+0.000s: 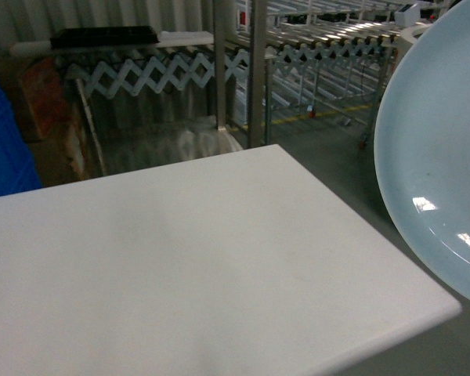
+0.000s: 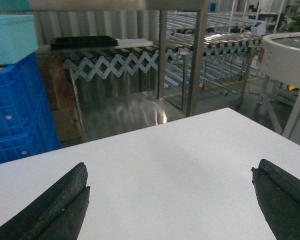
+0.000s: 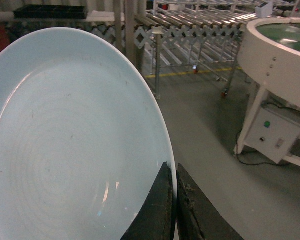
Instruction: Place blue tray on left shelf second layer neatly
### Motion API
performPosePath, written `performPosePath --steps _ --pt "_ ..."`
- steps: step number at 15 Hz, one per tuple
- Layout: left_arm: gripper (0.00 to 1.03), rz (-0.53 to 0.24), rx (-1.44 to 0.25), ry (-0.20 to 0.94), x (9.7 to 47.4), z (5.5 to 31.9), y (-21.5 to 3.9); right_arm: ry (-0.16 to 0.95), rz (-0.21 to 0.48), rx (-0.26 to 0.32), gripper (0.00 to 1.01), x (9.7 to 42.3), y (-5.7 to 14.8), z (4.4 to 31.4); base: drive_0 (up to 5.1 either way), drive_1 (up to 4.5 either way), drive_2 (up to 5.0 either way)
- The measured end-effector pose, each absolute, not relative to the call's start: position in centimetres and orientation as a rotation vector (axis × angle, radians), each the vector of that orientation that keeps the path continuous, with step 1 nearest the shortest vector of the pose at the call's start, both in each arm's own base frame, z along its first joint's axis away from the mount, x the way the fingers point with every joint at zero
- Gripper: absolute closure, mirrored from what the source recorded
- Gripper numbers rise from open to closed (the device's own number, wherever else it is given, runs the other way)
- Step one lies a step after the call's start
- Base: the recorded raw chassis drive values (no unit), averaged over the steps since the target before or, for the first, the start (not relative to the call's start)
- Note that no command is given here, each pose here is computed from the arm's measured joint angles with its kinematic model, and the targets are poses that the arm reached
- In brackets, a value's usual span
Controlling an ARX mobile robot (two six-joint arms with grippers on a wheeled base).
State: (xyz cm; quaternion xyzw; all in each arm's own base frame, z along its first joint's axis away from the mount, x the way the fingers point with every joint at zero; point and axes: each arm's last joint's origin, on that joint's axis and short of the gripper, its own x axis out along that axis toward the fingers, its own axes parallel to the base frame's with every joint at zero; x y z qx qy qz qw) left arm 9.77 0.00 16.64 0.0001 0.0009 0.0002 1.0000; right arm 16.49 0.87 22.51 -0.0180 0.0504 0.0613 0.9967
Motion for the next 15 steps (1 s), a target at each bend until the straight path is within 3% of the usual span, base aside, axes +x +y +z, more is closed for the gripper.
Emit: performPosePath --steps 15 --pt "0.05 0.002 0.000 0.007 9.77 16.59 0.00 0.100 0.123 -0.036 0.99 16.49 0.87 22.51 3.3 -3.90 -3.9"
